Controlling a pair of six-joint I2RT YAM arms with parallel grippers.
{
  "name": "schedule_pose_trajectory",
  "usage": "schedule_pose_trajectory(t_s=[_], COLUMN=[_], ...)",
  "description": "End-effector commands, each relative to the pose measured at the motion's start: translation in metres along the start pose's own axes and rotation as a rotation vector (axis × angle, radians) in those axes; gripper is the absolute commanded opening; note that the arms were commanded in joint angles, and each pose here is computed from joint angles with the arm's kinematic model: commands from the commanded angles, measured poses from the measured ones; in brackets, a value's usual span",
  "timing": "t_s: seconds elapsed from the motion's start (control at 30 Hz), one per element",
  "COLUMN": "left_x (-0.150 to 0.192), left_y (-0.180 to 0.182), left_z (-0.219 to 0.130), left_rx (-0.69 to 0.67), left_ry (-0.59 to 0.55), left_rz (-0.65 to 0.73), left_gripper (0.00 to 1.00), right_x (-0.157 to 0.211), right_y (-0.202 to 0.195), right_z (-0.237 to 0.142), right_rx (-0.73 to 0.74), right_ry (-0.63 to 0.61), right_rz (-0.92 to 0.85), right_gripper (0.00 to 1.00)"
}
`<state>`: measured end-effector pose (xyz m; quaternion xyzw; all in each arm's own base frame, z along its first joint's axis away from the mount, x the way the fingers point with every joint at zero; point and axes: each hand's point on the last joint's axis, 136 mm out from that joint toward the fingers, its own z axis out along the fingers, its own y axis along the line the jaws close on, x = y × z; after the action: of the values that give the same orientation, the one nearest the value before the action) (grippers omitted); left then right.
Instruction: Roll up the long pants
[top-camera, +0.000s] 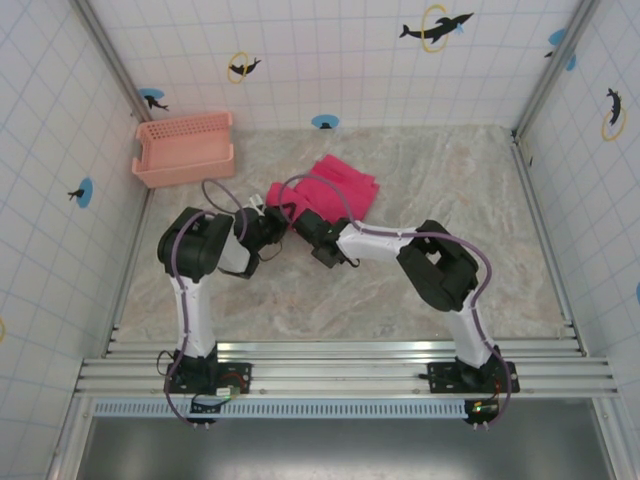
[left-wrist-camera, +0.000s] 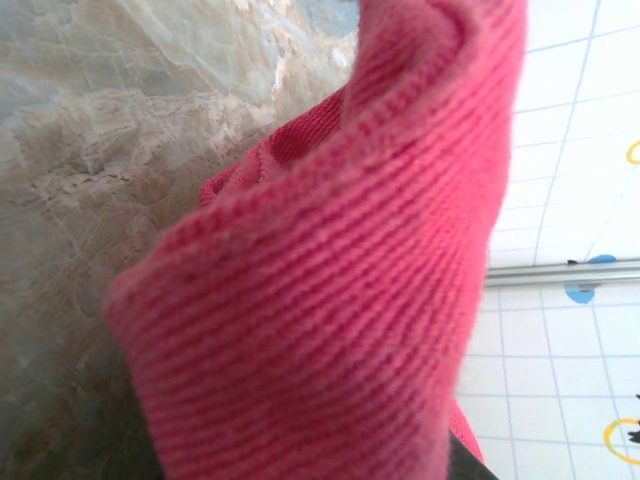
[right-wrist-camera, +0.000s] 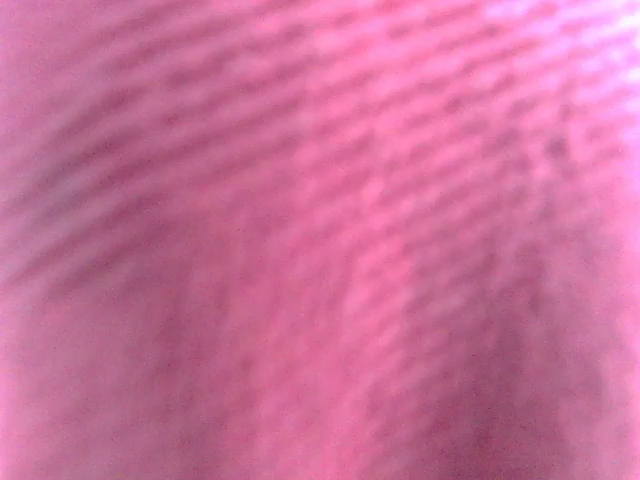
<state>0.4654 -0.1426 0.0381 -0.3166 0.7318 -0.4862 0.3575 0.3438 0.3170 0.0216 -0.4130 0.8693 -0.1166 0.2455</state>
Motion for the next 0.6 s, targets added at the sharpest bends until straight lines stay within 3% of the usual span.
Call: schedule_pose_trajectory(t_s=[0.0, 0.07, 0.27, 0.57], left_x=[0.025, 0.028, 0.018, 0.020], left_y=[0.045, 0.043, 0.025, 0.008], left_z=[-0.011, -0.016, -0.047, -0.043], left_rx=[-0.239, -0.336, -0.693, -0.997], left_ry=[0.120, 0.164, 0.249, 0.414], left_rz=[-0.029, -0.010, 0.087, 0.131], left_gripper=[0.00, 0.00, 0.00, 0.00], right_x=[0.037, 0.030, 0.010, -0.013], right_y=[0.039, 0.024, 0.001, 0.009], right_z=[-0.003, -0.022, -0.066, -0.070], right_rx=[-0.158, -0.094, 0.072, 0.311], right_ry=[0.071, 0.027, -0.056, -0.048], right_rz=[-0.044, -0.046, -0.098, -0.194], right_gripper=[0.83, 0.99, 0.99, 0.99])
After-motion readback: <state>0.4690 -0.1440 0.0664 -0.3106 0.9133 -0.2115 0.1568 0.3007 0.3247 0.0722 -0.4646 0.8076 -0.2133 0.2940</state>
